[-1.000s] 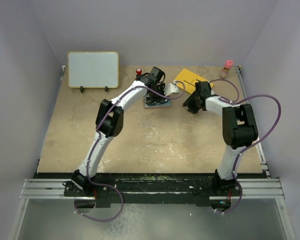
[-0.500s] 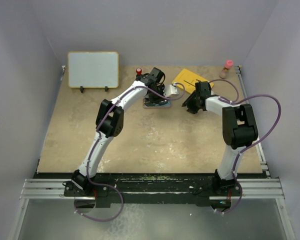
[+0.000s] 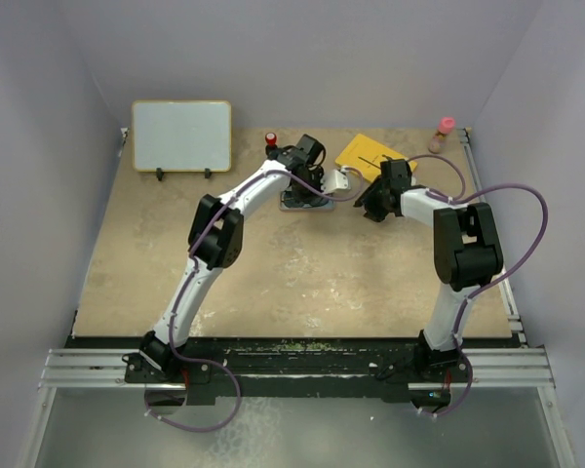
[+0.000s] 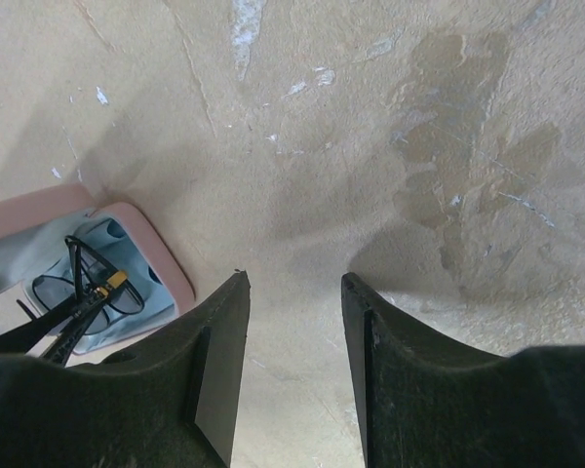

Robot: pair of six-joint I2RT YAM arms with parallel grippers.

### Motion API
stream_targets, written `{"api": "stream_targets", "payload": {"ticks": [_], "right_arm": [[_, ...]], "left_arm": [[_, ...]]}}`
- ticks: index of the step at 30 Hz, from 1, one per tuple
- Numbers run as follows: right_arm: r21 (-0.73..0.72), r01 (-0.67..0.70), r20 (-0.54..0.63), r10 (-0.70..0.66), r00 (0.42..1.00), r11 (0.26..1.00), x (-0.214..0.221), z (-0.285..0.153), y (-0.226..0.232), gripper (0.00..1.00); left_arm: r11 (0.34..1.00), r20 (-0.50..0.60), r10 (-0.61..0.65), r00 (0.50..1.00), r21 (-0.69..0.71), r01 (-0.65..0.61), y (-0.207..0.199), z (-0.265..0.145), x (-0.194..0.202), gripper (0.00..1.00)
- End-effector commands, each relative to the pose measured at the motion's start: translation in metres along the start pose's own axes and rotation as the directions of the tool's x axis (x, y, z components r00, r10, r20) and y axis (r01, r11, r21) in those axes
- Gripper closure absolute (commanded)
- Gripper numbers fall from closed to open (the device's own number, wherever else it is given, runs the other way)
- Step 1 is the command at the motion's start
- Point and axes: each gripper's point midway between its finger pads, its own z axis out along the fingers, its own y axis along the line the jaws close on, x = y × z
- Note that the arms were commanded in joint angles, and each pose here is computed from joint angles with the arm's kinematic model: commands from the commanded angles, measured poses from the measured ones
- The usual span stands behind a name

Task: Organize the sunglasses
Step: Place the sunglasses in the sunglasses case.

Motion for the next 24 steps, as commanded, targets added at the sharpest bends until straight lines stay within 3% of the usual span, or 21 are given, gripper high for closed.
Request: {"api": "stream_targets", "payload": {"ticks": [1, 8, 24], "right_arm": [[-0.039, -0.002, 0.013, 0.003, 1.000, 0.999, -0.003, -0.013, 0.010, 0.52], [-0.047, -0.009, 0.009, 0.009, 1.000, 0.999, -0.001, -0.012, 0.010, 0.51], [-0.061, -0.008, 0.005, 0.009, 1.000, 0.998, 0.000, -0.016, 0.013, 0.50]], "left_arm": [[0.999, 0.016, 0.044, 0.999, -0.011, -0.044, -0.003, -0.008, -0.015, 0.89], [0.998, 0.015, 0.032, 0.999, -0.057, -0.031, 0.003, -0.017, -0.022, 0.78], [0.993, 0.064, 0.006, 0.998, -0.120, 0.002, 0.009, -0.054, -0.045, 0.72]]}}
